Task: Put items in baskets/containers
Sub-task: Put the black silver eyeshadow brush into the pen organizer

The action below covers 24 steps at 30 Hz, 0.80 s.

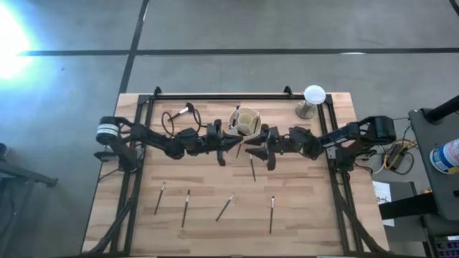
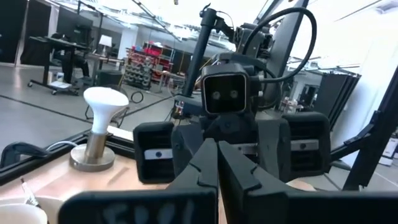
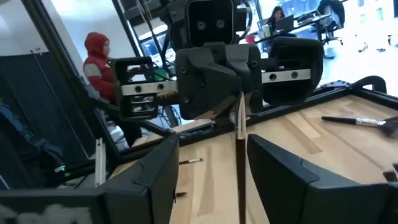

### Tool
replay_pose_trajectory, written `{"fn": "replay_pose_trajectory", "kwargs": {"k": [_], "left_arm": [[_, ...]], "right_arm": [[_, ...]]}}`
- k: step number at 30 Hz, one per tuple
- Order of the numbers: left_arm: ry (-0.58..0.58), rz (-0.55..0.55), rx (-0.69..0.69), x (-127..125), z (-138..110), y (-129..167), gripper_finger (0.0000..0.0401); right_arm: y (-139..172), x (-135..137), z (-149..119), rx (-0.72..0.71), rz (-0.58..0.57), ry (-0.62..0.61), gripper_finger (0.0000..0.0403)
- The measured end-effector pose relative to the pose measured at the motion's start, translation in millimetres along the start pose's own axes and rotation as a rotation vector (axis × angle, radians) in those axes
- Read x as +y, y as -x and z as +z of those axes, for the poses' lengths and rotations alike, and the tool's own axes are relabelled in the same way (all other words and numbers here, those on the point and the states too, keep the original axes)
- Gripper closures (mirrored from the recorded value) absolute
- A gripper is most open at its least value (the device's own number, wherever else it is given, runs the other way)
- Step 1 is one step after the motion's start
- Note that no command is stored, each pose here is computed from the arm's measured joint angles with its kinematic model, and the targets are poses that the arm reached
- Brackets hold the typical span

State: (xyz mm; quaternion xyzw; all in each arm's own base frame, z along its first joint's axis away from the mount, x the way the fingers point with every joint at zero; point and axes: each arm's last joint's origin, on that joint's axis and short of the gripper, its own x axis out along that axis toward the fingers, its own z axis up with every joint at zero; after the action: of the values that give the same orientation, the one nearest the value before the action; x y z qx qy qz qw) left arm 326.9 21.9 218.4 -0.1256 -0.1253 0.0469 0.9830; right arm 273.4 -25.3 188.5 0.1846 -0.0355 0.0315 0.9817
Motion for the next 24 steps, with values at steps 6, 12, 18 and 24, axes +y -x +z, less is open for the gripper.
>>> {"fn": "replay_pose_trajectory", "kwargs": {"k": [6,12,18,24], "left_arm": [[0.001,-0.022,-0.010,-1.0,1.5,-0.8,0.0401],[0.001,-0.027,-0.017,-1.3,2.3,-0.8,0.0401],[0.001,-0.028,-0.018,-1.4,2.4,-0.8,0.0401],[0.001,-0.030,-0.016,-1.5,2.2,-0.7,0.0401]], "right_arm": [[-9.4,-3.1,-0.3,0.013,-0.028,0.013,0.0221],[-22.0,-3.6,3.8,0.009,-0.033,0.041,0.0243],[-25.3,-3.6,5.3,0.006,-0.032,0.055,0.0310],[-24.3,-4.0,4.3,0.010,-0.037,0.072,0.0383]]}}
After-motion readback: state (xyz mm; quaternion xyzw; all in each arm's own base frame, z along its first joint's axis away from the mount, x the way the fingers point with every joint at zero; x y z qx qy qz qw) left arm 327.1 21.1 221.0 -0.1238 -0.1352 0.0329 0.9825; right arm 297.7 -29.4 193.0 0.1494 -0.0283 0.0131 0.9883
